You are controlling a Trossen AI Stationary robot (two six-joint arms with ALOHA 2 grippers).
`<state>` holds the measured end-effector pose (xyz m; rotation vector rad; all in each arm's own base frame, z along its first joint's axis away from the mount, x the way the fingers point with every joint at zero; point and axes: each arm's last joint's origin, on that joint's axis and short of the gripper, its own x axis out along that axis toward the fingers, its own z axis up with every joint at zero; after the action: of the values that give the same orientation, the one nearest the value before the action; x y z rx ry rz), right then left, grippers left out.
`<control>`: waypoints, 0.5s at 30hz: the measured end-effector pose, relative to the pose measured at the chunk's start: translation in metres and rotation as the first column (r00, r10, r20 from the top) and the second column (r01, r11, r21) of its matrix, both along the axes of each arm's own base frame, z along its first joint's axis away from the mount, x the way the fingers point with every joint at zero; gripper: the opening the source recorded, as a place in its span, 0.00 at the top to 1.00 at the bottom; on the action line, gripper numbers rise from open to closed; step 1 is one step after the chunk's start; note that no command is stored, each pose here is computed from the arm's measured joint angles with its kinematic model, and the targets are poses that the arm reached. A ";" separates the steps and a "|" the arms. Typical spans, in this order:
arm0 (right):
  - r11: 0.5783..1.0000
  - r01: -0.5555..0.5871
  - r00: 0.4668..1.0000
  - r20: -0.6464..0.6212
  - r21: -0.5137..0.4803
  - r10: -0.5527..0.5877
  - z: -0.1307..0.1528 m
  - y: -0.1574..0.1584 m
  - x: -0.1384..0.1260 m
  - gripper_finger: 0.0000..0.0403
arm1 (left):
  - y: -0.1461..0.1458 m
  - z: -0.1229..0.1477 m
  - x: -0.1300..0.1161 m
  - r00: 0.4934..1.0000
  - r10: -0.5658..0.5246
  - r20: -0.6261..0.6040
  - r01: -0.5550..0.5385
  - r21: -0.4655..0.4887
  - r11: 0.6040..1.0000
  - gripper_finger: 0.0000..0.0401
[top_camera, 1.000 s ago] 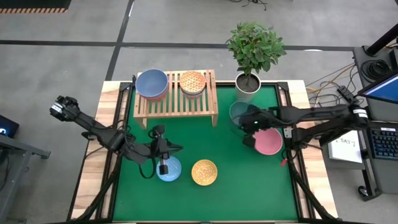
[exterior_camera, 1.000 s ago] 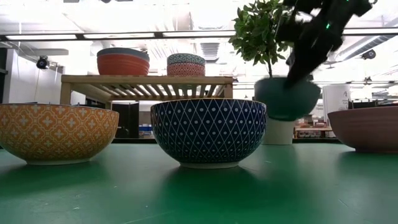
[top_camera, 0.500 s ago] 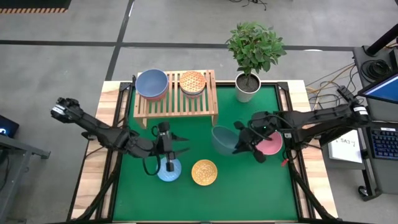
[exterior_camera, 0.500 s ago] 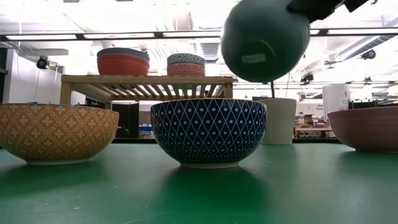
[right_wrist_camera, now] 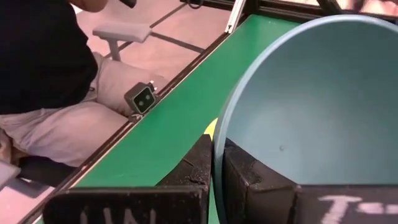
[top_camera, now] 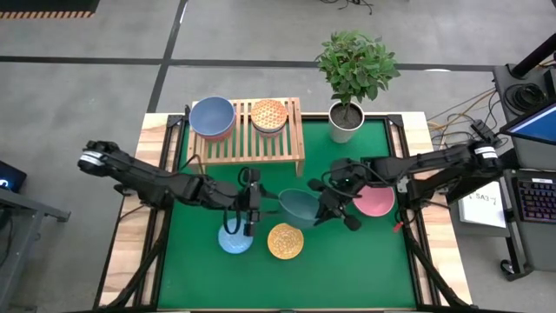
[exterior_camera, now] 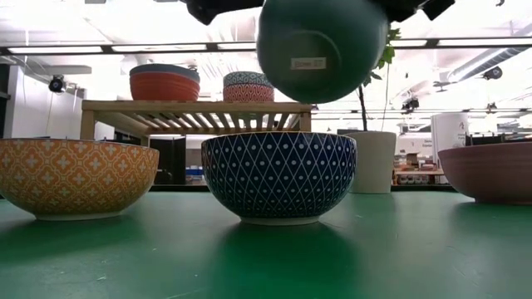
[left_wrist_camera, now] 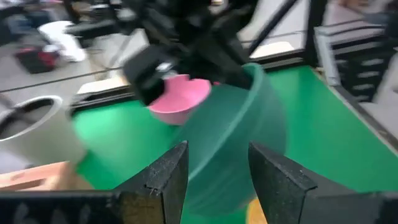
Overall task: Place and stack bowls onto a shelf
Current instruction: Stack the green bowl in the blue bowl on the shelf
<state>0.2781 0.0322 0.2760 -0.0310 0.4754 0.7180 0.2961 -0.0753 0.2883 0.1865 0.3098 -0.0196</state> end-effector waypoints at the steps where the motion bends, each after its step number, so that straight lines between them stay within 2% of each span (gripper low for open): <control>1: 1.000 -0.007 1.000 0.005 -0.004 0.007 0.000 0.000 0.002 0.98 | 0.000 -0.001 0.001 1.000 -0.010 -0.005 0.010 -0.003 1.000 0.63; 6: 0.999 -0.051 0.999 0.017 -0.006 0.051 0.002 0.001 0.008 0.98 | 0.001 -0.006 0.005 1.000 -0.021 -0.022 0.021 0.000 1.000 0.63; 10: 0.998 -0.069 0.997 0.024 -0.011 0.070 0.002 0.002 0.009 0.98 | -0.002 -0.010 0.007 0.997 -0.076 -0.034 0.076 -0.009 0.997 0.63; 15: 0.997 -0.070 0.997 0.034 -0.016 0.070 0.003 0.002 0.010 0.98 | -0.003 -0.010 0.010 0.996 -0.086 -0.020 0.085 -0.052 0.995 0.62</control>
<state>0.2879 0.0339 0.2786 -0.0741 0.4478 0.7814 0.3058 -0.0780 0.2779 0.1492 0.3228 -0.1141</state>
